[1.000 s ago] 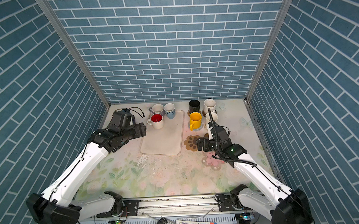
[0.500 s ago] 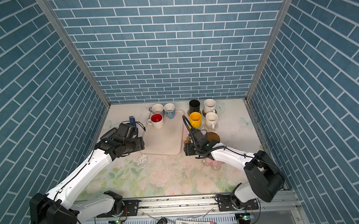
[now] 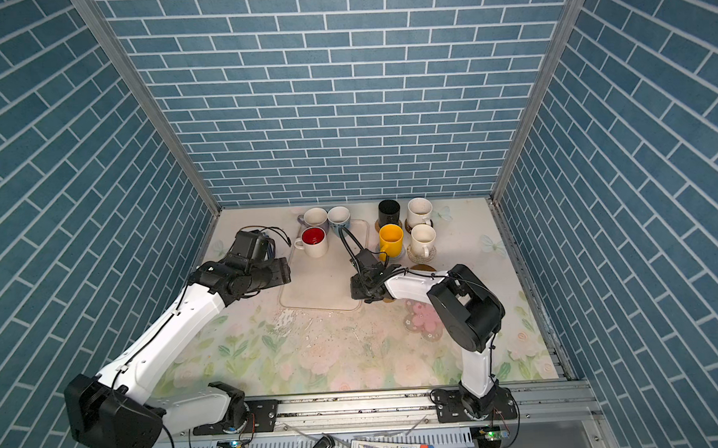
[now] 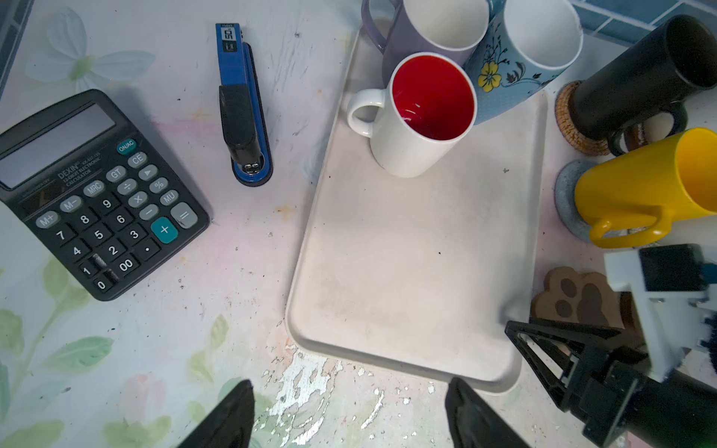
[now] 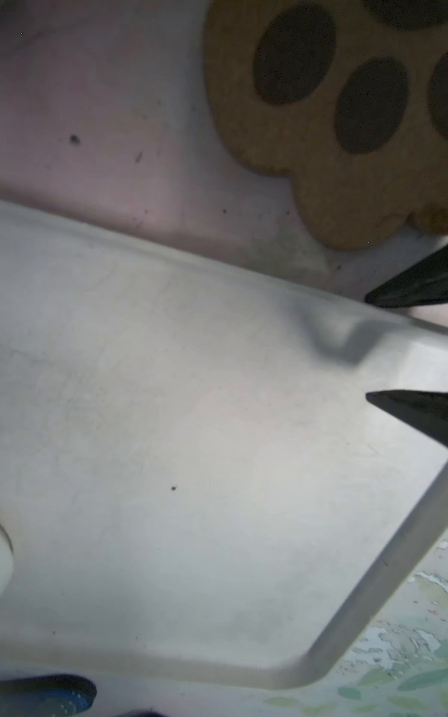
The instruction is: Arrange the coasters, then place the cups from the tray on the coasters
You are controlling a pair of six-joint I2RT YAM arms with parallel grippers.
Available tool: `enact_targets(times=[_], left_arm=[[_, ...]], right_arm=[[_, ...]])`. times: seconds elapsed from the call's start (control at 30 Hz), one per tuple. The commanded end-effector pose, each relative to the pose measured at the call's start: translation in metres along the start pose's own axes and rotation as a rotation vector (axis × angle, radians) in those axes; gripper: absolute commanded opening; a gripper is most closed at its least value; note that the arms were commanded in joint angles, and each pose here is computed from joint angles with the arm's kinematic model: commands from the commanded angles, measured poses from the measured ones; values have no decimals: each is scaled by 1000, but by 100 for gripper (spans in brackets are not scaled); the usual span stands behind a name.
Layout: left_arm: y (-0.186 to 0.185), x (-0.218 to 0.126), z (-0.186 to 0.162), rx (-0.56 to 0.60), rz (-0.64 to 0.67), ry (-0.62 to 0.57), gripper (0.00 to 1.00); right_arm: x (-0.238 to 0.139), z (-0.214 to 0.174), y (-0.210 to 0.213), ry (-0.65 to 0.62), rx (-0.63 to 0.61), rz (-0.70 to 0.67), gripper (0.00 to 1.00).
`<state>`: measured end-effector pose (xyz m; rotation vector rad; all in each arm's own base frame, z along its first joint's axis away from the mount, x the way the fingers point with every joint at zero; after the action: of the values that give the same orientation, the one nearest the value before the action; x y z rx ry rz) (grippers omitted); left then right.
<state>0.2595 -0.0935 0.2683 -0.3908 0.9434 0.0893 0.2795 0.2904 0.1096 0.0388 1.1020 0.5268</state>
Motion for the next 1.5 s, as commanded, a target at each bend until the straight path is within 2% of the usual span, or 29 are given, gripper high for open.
enact_targets(times=[0.0,0.17,0.33,0.6,0.87,1.13,1.37,1.47], left_arm=[[-2,-6,4,6,-22,-9,79],[0,-6,1,3,-29,-8,79],[5,-9,-3,6,-19,-10,79],[13,-14,-8,6,-4,-31,79],[11,0,-10,-14,-10,-28,79],[2,15,0,2,21,-21,79],[-3,39,16,-24,42,-1,62],[-2,48,24,-55,46,1,61]], right_arm=[[-2,6,6,-9,29,4,29],[4,-8,6,20,35,5,11],[6,-23,3,56,20,-23,0],[0,-41,5,97,-11,7,0],[-10,-69,16,152,-135,4,0],[-21,-90,9,169,-158,-20,0],[-34,-83,11,137,-191,-18,0],[-40,-73,17,112,-213,-16,14]])
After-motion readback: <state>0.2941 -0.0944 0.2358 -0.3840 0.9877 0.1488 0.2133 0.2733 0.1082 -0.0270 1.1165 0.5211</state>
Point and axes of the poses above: each gripper's point midway between its finger pads, its own x axis out along the fingers, its own y axis along the line the jaws close on, z = x × y, the point moved 9 cm from there along -x, back along the fingers, and after that the axes turned 9 degrees about -x, right-handed, at the moved point
